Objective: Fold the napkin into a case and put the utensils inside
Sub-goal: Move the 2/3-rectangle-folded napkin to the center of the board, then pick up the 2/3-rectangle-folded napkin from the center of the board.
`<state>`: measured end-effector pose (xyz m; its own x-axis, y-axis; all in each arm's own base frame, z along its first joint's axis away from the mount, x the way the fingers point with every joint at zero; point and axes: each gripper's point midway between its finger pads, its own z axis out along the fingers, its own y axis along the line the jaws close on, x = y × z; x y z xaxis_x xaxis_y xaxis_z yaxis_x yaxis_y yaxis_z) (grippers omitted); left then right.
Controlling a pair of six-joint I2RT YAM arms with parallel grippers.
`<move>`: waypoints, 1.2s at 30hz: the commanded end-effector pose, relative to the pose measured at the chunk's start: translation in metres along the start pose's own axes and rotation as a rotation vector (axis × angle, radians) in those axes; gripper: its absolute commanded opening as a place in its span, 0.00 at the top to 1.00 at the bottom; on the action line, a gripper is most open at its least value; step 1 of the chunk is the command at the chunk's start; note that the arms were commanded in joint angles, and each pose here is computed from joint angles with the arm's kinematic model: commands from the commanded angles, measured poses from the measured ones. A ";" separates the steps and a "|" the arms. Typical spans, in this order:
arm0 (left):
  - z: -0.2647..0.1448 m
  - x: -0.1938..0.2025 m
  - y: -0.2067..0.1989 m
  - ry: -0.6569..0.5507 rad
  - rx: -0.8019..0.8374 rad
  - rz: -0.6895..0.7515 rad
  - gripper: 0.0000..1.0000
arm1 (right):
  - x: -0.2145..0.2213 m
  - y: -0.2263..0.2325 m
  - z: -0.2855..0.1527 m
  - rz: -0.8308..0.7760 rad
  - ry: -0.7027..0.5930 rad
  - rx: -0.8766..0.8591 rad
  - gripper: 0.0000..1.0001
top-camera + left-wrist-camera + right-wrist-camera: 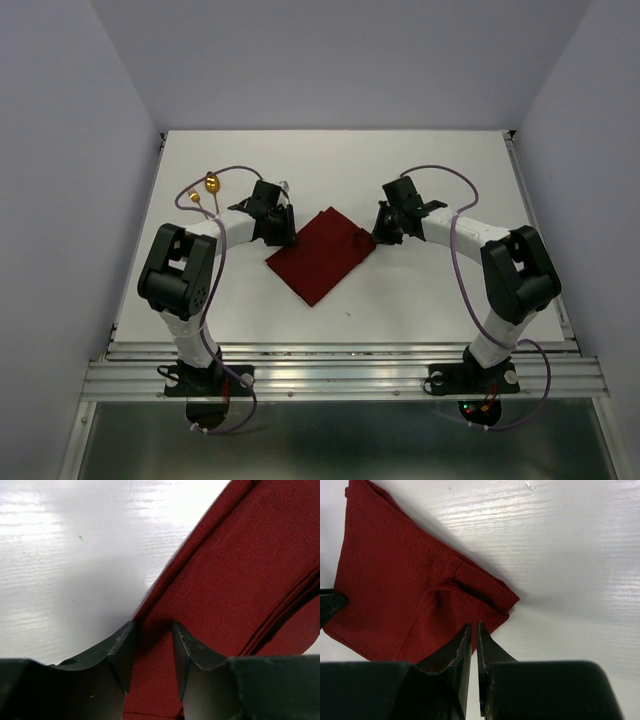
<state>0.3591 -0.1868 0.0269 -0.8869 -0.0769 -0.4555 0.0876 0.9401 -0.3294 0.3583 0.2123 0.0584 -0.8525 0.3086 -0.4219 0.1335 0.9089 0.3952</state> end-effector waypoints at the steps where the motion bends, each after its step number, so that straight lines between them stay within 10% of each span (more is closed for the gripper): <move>1: -0.009 0.016 -0.008 0.013 0.052 -0.041 0.55 | -0.005 0.010 -0.004 -0.022 -0.010 -0.046 0.86; 14: -0.053 0.022 -0.034 -0.049 0.153 -0.072 0.54 | -0.007 -0.002 0.043 -0.073 0.026 0.033 0.87; 18: -0.066 -0.004 -0.035 -0.129 0.121 -0.053 0.41 | -0.004 -0.004 0.046 -0.095 0.039 0.033 0.87; 36: 0.009 -0.068 -0.040 -0.105 0.049 0.063 0.48 | -0.004 0.006 0.035 -0.150 0.055 -0.024 0.86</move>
<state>0.4048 -0.2222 0.0538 -0.8538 -0.0925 -0.5124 0.1269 0.9174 -0.3771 0.3795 0.2278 0.0292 -0.8886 0.1747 -0.4240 0.0124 0.9334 0.3587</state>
